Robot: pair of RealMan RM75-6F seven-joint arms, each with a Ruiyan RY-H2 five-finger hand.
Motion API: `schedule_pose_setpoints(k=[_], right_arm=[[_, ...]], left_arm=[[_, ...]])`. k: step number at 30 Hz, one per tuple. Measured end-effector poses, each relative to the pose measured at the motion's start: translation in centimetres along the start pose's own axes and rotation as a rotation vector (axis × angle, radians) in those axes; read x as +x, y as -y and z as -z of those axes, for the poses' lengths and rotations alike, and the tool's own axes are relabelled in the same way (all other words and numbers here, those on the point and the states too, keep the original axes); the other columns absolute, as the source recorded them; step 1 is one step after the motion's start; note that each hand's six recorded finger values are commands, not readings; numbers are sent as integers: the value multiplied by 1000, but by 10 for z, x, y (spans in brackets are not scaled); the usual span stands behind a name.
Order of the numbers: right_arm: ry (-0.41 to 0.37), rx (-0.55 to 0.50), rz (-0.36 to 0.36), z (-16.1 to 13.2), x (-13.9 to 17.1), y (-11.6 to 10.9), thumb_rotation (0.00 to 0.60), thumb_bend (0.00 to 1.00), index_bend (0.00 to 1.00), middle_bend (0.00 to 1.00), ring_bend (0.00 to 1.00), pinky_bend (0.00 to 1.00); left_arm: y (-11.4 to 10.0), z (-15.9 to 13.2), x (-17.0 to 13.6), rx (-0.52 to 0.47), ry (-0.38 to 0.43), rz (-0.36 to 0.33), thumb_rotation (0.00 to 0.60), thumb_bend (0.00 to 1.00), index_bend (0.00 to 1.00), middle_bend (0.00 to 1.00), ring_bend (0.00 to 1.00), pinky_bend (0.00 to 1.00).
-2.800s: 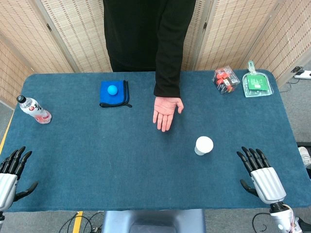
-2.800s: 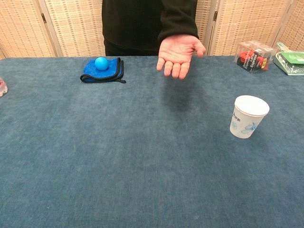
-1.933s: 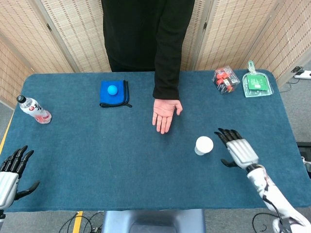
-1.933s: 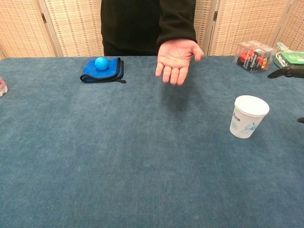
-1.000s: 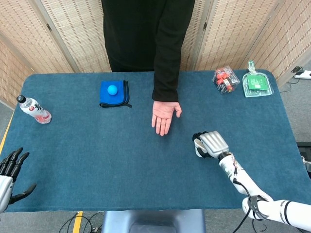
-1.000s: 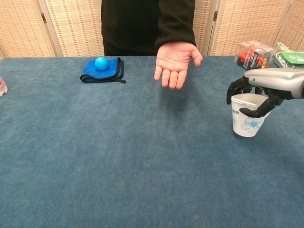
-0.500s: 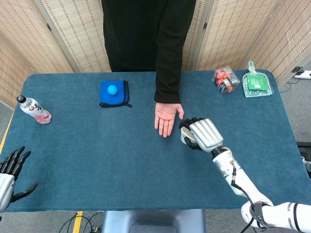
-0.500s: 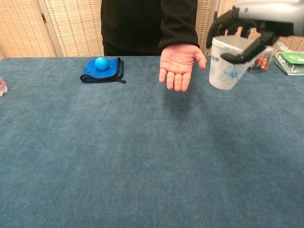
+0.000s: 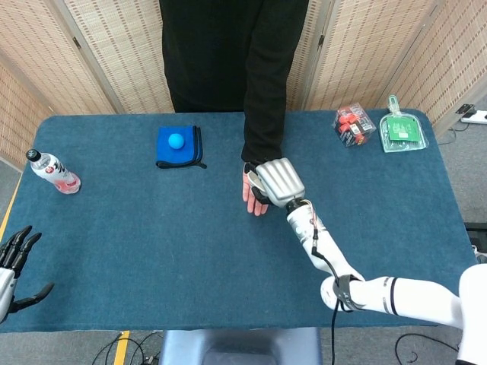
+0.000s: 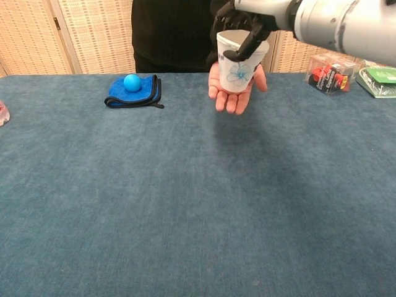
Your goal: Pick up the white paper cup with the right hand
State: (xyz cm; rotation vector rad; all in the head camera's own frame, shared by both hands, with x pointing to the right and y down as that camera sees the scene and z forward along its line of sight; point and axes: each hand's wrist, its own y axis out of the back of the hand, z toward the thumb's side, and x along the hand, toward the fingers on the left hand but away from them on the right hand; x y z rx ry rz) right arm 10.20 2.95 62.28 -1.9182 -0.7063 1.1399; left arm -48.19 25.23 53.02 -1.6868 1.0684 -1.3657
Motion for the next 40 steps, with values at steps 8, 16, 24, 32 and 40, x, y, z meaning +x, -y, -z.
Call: schedule_pose_setpoints(k=[8, 16, 24, 32, 40], right_arm=[[-27, 1, -55, -9, -14, 17, 600, 285, 42, 127, 127, 175], [-46, -2, -8, -6, 15, -15, 600, 263, 0, 65, 50, 66], [-50, 75, 78, 23, 84, -32, 600, 262, 0, 64, 45, 57], [40, 180, 238, 97, 197, 1, 600, 261, 0, 64, 40, 38], [170, 132, 295, 154, 299, 37, 600, 261, 0, 58, 30, 26]], left_arm=[[-2, 4, 0, -4, -10, -2, 600, 269, 79, 0, 0, 174], [-1, 3, 0, 14, -15, -4, 600, 269, 79, 0, 0, 174], [2, -4, -2, 41, -3, -13, 600, 269, 79, 0, 0, 174], [1, -14, -6, 64, 33, -40, 600, 269, 79, 0, 0, 173], [9, -18, -6, 91, 35, -26, 600, 269, 79, 0, 0, 174]])
